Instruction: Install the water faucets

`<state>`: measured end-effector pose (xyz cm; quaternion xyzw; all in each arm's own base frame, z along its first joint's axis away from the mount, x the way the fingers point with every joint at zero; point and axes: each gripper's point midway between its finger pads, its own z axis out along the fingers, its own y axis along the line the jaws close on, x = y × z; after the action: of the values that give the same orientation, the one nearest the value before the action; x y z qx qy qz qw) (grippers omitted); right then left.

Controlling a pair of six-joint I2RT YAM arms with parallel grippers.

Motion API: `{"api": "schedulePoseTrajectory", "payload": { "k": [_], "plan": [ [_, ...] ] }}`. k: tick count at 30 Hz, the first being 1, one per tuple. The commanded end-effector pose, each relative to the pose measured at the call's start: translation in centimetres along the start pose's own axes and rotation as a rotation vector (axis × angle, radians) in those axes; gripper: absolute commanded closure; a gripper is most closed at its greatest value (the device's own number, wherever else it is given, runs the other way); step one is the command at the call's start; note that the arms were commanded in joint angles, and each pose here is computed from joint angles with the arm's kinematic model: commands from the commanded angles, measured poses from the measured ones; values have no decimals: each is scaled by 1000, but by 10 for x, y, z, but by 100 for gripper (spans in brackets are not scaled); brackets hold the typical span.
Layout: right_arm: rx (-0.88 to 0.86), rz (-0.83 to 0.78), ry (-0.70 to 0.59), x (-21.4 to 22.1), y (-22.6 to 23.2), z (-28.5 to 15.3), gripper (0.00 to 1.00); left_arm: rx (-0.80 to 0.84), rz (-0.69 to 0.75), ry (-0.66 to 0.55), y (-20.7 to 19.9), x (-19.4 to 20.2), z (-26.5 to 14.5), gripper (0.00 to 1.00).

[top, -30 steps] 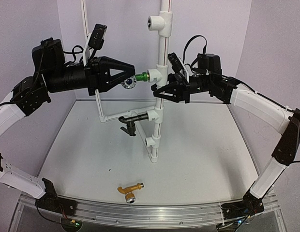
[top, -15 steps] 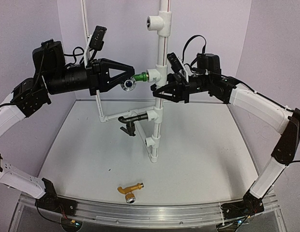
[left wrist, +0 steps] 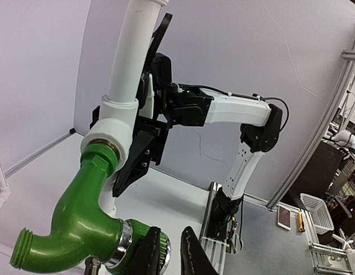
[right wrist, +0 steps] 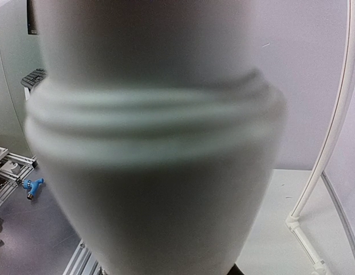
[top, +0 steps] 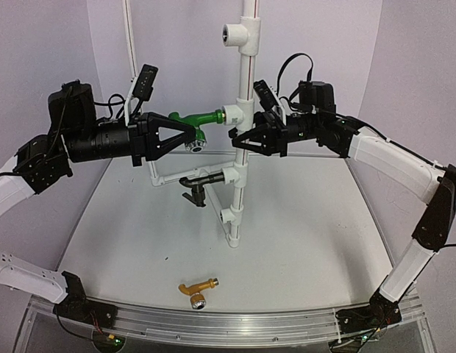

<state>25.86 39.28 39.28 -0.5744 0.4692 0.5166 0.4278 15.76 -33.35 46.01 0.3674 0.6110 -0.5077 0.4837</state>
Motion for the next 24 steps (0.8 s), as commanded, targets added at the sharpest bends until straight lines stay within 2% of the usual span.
{"api": "schedulePoseTrajectory", "payload": {
  "k": [1,9,15,24],
  "plan": [
    [18,286,67,23,-4,3,100,-99,4,-8,20,9,0,87],
    [21,290,67,23,-3,3,100,-105,-20,-21,27,17,7,90],
    [18,290,68,23,-3,3,100,-66,-50,-21,23,17,13,98],
    [11,288,66,21,0,1,100,-166,-62,-70,44,25,7,100]
  ]
}}
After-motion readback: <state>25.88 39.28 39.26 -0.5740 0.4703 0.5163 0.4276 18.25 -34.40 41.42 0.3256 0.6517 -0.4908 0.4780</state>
